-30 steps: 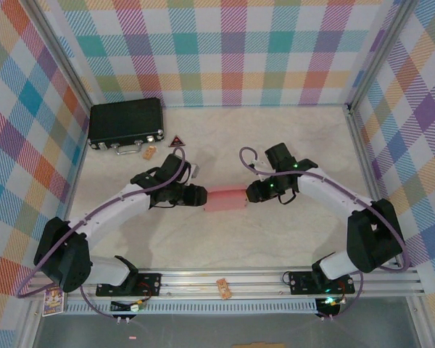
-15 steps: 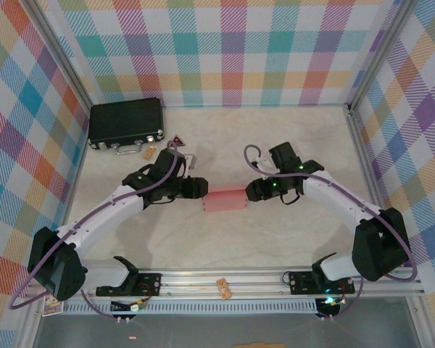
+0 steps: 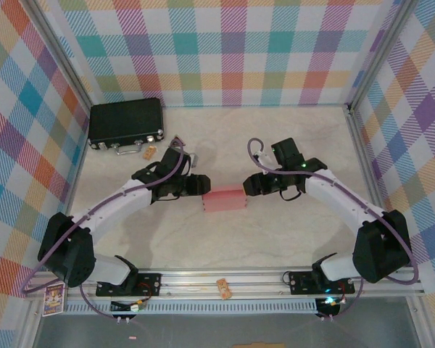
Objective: Fold the paper box
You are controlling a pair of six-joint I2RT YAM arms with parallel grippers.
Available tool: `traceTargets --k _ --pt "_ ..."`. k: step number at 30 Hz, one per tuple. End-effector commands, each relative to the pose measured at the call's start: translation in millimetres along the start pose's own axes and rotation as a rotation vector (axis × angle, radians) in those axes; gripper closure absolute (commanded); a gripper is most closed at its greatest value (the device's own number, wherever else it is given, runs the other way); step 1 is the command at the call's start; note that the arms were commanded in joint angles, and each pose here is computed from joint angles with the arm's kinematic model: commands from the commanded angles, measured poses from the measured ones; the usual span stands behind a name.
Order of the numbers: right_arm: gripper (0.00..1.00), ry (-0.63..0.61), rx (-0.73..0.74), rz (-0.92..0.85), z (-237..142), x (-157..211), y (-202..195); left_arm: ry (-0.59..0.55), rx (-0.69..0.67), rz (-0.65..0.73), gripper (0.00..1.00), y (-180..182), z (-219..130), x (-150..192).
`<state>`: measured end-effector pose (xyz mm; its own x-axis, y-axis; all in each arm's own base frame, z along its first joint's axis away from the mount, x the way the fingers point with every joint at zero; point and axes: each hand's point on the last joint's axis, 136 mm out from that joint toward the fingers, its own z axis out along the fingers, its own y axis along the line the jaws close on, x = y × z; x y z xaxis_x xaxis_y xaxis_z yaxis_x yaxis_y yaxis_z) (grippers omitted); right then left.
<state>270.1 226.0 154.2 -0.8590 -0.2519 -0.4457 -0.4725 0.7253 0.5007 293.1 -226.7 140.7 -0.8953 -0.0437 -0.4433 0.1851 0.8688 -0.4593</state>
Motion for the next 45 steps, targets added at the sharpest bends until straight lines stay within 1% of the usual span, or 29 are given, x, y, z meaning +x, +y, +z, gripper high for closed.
traceTargets --k 1,3,9,14,27,35,40,42,45 --pt "0.53 -0.003 0.058 0.046 3.3 -11.6 -12.4 0.028 0.003 -0.018 0.47 4.7 2.1 8.5" --pt "0.55 0.006 0.045 0.050 7.5 -11.8 -11.8 0.034 0.008 -0.019 0.49 5.1 3.3 11.1" --pt "0.56 0.039 0.045 0.067 17.4 -6.1 -17.4 0.055 0.012 -0.023 0.56 7.6 8.2 18.3" --pt "0.56 0.086 0.043 0.082 26.7 4.5 -22.0 0.059 0.012 -0.027 0.60 9.5 9.4 21.4" --pt "0.58 0.170 0.079 0.112 40.4 32.9 -36.6 0.106 -0.037 -0.021 0.72 28.4 17.1 45.1" --pt "0.58 0.198 0.121 0.132 45.2 45.3 -48.1 0.106 -0.106 -0.013 0.72 44.7 15.3 52.6" --pt "0.58 0.184 0.137 0.135 44.5 43.1 -50.4 0.120 -0.132 -0.002 0.71 51.2 18.6 56.3" --pt "0.58 0.162 0.139 0.128 42.1 39.1 -49.4 0.113 -0.119 0.008 0.70 47.3 16.6 53.1" --pt "0.56 0.068 0.151 0.104 31.2 22.9 -46.2 0.070 -0.111 0.039 0.63 40.2 7.5 39.3"
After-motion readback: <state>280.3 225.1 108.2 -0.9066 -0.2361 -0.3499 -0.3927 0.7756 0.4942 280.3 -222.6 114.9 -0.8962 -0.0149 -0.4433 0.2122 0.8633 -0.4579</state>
